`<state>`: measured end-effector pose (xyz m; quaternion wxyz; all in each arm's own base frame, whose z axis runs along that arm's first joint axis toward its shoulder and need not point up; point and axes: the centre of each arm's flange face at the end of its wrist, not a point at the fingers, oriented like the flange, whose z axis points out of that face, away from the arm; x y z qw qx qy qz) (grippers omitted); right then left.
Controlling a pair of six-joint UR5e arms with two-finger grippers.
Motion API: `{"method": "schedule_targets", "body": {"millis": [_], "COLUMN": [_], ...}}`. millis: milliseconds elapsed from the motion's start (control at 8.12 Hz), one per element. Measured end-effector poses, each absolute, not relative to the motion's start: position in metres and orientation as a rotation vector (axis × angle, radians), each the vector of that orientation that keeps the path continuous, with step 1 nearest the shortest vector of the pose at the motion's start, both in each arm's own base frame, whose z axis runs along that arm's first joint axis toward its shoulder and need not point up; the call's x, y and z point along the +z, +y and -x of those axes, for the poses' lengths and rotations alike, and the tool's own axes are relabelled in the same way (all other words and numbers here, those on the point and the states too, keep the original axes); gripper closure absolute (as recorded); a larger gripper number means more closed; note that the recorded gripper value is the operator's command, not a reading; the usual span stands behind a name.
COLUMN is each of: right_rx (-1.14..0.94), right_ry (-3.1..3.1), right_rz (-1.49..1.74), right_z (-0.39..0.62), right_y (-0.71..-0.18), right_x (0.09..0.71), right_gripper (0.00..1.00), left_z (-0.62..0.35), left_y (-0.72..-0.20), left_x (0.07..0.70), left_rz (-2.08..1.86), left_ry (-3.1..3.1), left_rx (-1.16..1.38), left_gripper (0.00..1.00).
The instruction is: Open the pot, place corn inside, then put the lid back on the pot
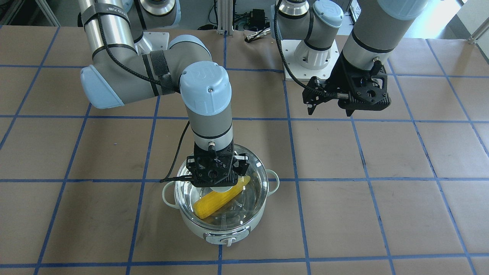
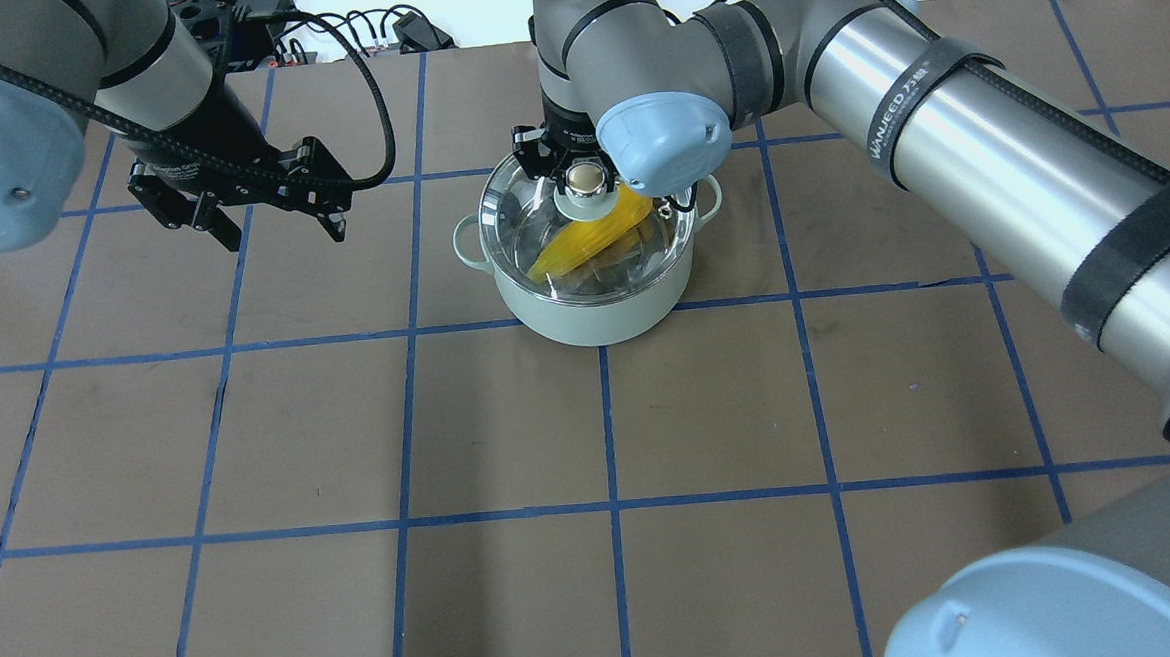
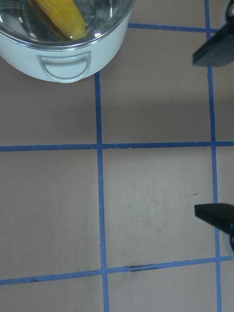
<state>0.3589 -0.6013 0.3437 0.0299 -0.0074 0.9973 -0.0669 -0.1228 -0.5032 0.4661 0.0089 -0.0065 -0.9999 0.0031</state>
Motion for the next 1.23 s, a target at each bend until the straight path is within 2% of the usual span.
{"method": "schedule_targets", "body": {"millis": [246,493,739,862,1109,1232], "right_rx": [-0.207,-0.203,-0.205,-0.205,-0.205,-0.205], "right_ry": [3.078,3.081,3.08,3.079,3.077,3.077], "right_rz": [0.033,0.043,0.042,0.04,0.032,0.03], "right_z": [-0.3586,-0.3585,-0.3586,-0.3587,-0.3589,-0.3588], "right_y": [-0.6017,-0.6018,-0.6018,-0.6019,-0.602,-0.602], "right_x": [0.3427,0.3409,0.3417,0.3419,0.3422,0.3423], "right_gripper": [0.37,0.13,0.1,0.11,0.44,0.55], "left_z": [0.1228,0.1228,0.1228,0.1228,0.1228,0.1228], "left_y": [-0.5038,-0.5035,-0.5033,-0.5033,-0.5033,-0.5033], "left_x": [0.4653,0.466,0.4666,0.4667,0.4667,0.4667], "left_rz": [0.02,0.022,0.022,0.021,0.02,0.02], "left_ry": [-3.124,-3.124,-3.124,-3.124,-3.124,-3.124], "left_rx": [0.009,0.011,0.013,0.013,0.014,0.014], "left_gripper": [0.0,0.0,0.0,0.0,0.0,0.0]}}
